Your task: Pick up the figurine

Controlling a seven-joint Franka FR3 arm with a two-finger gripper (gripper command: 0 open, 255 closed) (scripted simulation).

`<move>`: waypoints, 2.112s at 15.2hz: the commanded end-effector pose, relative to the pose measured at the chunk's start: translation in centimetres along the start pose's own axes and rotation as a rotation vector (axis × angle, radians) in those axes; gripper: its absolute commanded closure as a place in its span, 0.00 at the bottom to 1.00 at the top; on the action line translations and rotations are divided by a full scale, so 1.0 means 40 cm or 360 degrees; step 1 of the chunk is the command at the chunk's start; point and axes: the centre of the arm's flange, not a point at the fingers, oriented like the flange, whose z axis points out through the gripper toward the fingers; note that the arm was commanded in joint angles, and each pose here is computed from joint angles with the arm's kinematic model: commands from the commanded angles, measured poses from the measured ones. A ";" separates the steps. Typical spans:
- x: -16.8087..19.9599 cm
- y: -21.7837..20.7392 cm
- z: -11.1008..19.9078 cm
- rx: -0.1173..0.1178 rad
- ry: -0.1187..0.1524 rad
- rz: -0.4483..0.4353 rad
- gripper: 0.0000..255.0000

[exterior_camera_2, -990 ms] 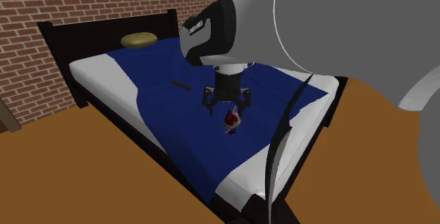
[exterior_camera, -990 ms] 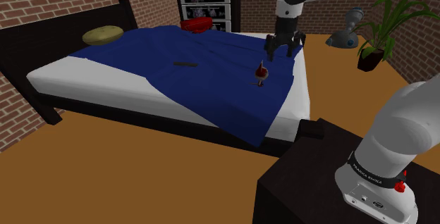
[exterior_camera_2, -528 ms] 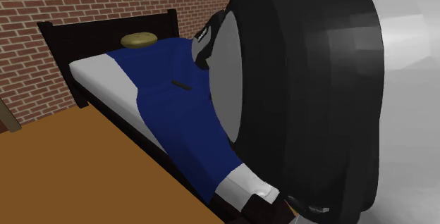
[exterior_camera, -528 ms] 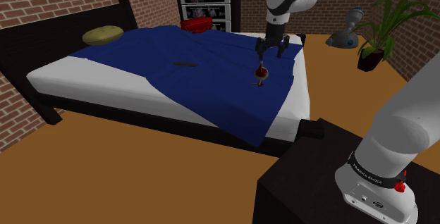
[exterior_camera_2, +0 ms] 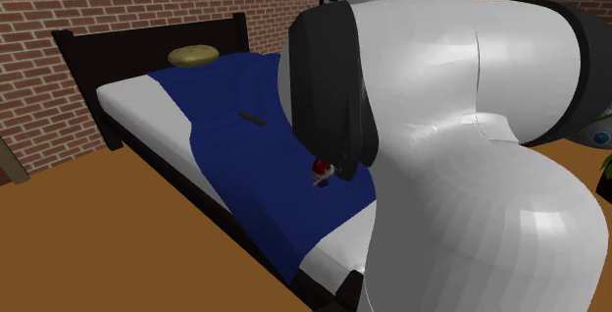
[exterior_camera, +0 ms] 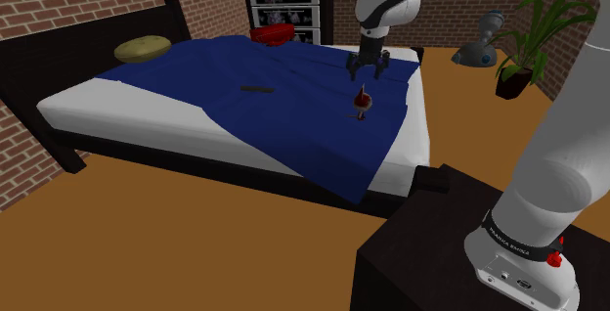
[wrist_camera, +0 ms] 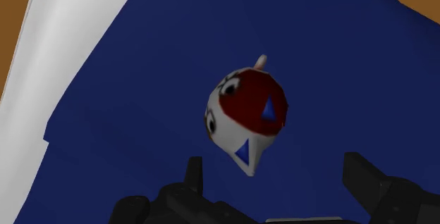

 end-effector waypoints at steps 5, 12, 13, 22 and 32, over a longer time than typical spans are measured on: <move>0.011 0.013 0.076 0.0002 0.0009 0.0015 0.00; 0.008 0.016 0.110 0.0002 0.0009 0.0015 1.00; 0.008 0.016 0.110 0.0002 0.0009 0.0015 1.00; 0.011 0.013 0.070 0.0002 0.0009 0.0015 1.00; 0.024 0.004 -0.061 0.0002 0.0009 0.0015 1.00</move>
